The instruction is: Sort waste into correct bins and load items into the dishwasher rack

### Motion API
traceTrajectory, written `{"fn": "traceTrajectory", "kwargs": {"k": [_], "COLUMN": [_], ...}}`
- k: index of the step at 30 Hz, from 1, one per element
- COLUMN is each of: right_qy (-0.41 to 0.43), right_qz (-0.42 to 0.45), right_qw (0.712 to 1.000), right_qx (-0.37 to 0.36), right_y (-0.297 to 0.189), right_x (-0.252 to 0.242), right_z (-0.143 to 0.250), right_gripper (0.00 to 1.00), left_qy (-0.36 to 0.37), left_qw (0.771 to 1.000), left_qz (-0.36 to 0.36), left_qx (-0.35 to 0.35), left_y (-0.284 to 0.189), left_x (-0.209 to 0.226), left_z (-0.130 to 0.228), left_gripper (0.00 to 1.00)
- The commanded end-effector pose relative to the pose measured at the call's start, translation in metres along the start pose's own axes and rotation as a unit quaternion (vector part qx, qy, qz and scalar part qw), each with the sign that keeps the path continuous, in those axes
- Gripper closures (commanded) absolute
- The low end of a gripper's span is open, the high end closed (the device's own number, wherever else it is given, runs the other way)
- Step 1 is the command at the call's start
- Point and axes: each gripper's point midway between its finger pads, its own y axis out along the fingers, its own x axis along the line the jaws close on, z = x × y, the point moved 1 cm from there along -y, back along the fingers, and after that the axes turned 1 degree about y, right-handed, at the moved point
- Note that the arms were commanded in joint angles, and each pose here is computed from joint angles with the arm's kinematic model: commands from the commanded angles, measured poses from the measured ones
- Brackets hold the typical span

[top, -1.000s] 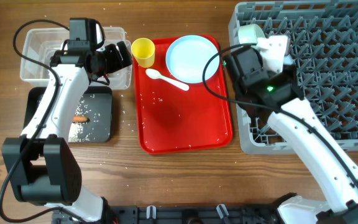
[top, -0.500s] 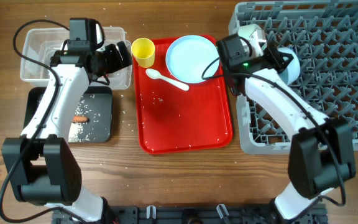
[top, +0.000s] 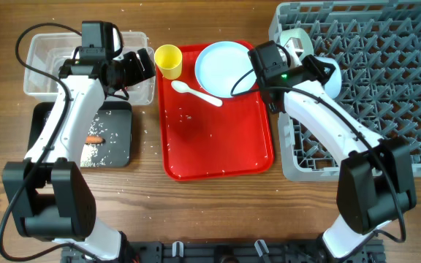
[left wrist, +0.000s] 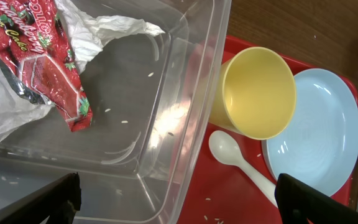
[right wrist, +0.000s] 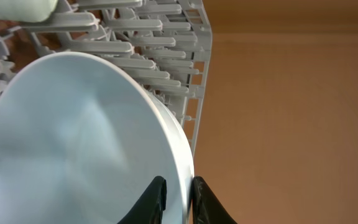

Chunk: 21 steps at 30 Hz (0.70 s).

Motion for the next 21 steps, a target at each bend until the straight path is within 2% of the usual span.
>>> {"fn": "traceTrajectory", "kwargs": {"k": [1, 4, 5, 7, 8, 11, 13, 17, 18, 19, 20, 21], "right_qy": [-0.054, -0.074, -0.075, -0.071, -0.069, -0.038, 0.002, 0.098, 0.119, 0.137, 0.155, 0.176], "right_qz": [-0.064, -0.062, -0.061, -0.061, -0.06, -0.057, -0.083, -0.198, -0.254, -0.331, -0.385, -0.462], "right_qw": [0.996, 0.994, 0.994, 0.994, 0.994, 0.994, 0.989, 0.947, 0.921, 0.877, 0.843, 0.796], "right_qx": [-0.03, -0.052, -0.057, -0.064, -0.068, -0.084, -0.121, -0.231, -0.27, -0.319, -0.344, -0.348], "right_y": [-0.008, -0.021, -0.024, -0.028, -0.03, -0.035, -0.046, -0.085, -0.105, -0.134, -0.154, -0.178], "right_x": [0.032, 0.036, 0.037, 0.038, 0.038, 0.031, 0.025, 0.017, 0.02, 0.024, 0.025, 0.032], "right_z": [-0.009, -0.018, -0.02, -0.024, -0.025, -0.033, -0.045, -0.075, -0.084, -0.094, -0.098, -0.096], "right_gripper": [0.83, 0.76, 0.69, 0.33, 0.0, 0.0, 0.0, 0.0, 0.0, 0.0, 0.0, 0.0], "left_qy": [-0.003, -0.003, -0.003, -0.003, -0.003, -0.003, -0.003, -0.003, -0.003, -0.003, -0.003, -0.003], "left_qw": [1.0, 1.0, 1.0, 1.0, 1.0, 1.0, 1.0, 1.0, 1.0, 1.0, 1.0, 1.0], "left_qz": [-0.003, -0.003, -0.003, -0.003, -0.003, -0.003, -0.003, -0.003, -0.003, -0.003, -0.003, -0.003], "left_qx": [-0.004, -0.004, -0.004, -0.004, -0.004, -0.004, -0.004, -0.004, -0.004, -0.004, -0.004, -0.004], "left_y": [0.0, 0.0, 0.0, 0.0, 0.0, 0.0, 0.0, 0.0, 0.0, 0.0, 0.0, 0.0], "left_x": [0.002, 0.002, 0.002, 0.002, 0.002, 0.002, 0.002, 0.002, 0.002, 0.002, 0.002, 0.002], "left_z": [-0.005, -0.005, -0.005, -0.005, -0.005, -0.005, -0.005, -0.005, -0.005, -0.005, -0.005, -0.005], "left_gripper": [0.0, 0.0, 0.0, 0.0, 0.0, 0.0, 0.0, 0.0, 0.0, 0.0, 0.0, 0.0]}}
